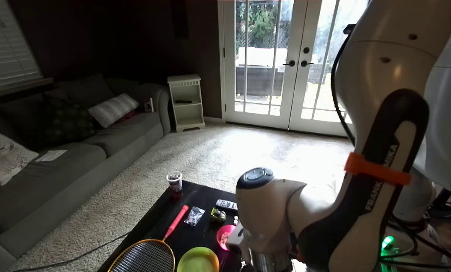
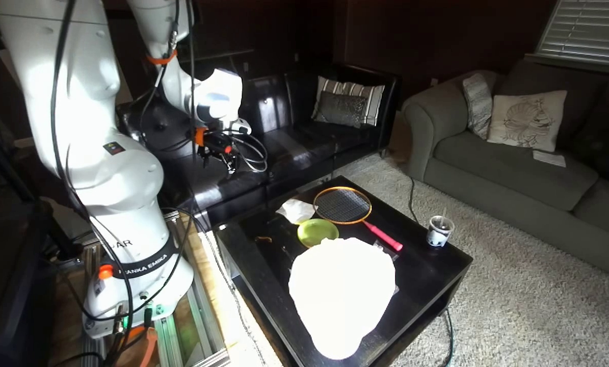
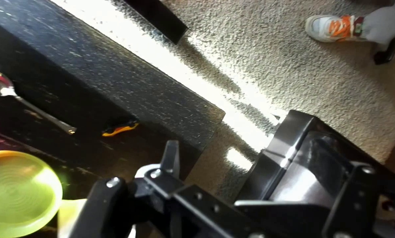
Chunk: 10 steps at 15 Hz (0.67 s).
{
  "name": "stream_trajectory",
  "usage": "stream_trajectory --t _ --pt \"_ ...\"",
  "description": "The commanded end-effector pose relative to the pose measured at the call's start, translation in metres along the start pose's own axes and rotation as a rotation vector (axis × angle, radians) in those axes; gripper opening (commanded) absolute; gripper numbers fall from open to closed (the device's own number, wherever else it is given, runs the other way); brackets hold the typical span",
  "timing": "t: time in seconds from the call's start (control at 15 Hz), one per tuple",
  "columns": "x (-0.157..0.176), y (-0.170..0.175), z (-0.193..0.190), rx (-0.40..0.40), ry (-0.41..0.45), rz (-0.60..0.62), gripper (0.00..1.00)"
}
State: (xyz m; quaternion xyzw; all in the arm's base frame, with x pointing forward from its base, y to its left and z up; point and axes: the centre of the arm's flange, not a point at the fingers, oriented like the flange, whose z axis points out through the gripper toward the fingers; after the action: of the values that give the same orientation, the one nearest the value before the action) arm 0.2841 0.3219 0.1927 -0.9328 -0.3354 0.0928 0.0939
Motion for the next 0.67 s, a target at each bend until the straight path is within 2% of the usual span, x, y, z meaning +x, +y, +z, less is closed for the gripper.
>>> stream_trajectory --t 0.0,0.07,0.2,0.4,0.6 --pt "0.042 -0.015 0.078 0.143 -0.023 -0.068 1.0" --pt "0.049 -0.02 0.095 0.163 -0.014 -0.079 1.0" --pt "0.061 -0.021 0.122 0.157 0.023 -0.036 1.0" --pt "0.076 -0.009 0.163 0.079 0.106 0.053 1.0" --pt "0.085 0.008 0.201 -0.009 0.135 0.131 1.0"
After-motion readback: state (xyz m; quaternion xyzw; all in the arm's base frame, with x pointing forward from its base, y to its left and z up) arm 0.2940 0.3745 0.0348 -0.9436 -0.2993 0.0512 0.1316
